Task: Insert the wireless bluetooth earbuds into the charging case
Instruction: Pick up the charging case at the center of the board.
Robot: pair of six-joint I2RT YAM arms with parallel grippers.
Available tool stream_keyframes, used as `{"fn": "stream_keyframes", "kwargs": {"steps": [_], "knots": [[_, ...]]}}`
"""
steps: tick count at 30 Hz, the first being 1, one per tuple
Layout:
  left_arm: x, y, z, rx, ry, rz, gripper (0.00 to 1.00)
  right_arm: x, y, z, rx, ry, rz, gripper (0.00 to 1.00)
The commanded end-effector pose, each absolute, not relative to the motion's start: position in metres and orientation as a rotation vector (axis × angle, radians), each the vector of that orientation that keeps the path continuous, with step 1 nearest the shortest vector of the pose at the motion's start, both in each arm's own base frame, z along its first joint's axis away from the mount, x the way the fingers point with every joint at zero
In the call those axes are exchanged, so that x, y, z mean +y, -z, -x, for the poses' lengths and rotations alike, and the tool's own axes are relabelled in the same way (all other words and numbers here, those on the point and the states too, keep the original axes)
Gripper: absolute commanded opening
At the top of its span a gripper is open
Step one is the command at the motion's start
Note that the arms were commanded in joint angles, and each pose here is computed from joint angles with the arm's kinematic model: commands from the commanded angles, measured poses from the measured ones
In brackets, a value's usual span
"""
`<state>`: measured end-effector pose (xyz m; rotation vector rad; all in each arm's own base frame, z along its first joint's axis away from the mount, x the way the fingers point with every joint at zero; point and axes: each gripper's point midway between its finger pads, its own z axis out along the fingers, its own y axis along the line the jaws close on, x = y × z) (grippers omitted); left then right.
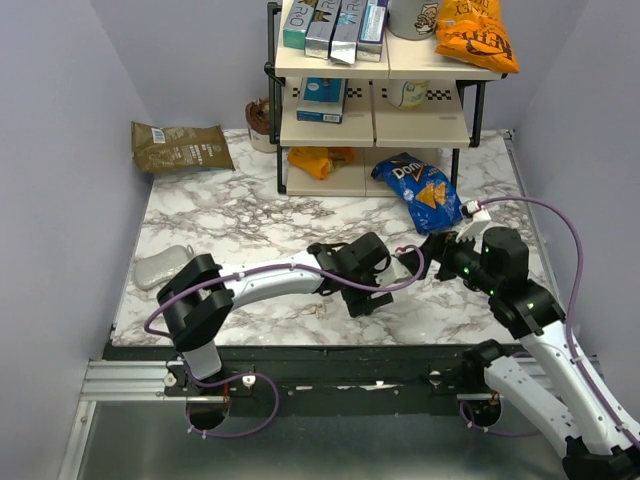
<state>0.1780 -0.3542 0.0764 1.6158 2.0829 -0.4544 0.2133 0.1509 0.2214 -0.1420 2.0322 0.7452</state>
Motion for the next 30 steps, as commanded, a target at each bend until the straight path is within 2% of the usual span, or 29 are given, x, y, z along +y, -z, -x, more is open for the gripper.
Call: {"fn": "stream_keyframes", "kwargs": {"steps": [1, 10, 16, 30], "knots": [[-0.365, -0.065, -0.171, 1.998, 0.443, -1.781, 0.86, 0.164, -0.248, -0.194, 1.971, -0.863, 0.219, 1.00], [-0.373, -0.048, -0.171, 1.988, 0.442, -1.841, 0.87, 0.160, -0.269, -0.177, 1.945, -0.881, 0.255, 1.00], [-0.372, -0.039, -0.169, 1.985, 0.452, -1.837, 0.88, 0.120, -0.263, -0.186, 1.917, -0.693, 0.007, 1.00], [-0.372, -0.017, -0.180, 2.064, 0.405, -1.787, 0.90, 0.109, -0.309, -0.179, 1.737, -0.749, -0.102, 1.00]]}}
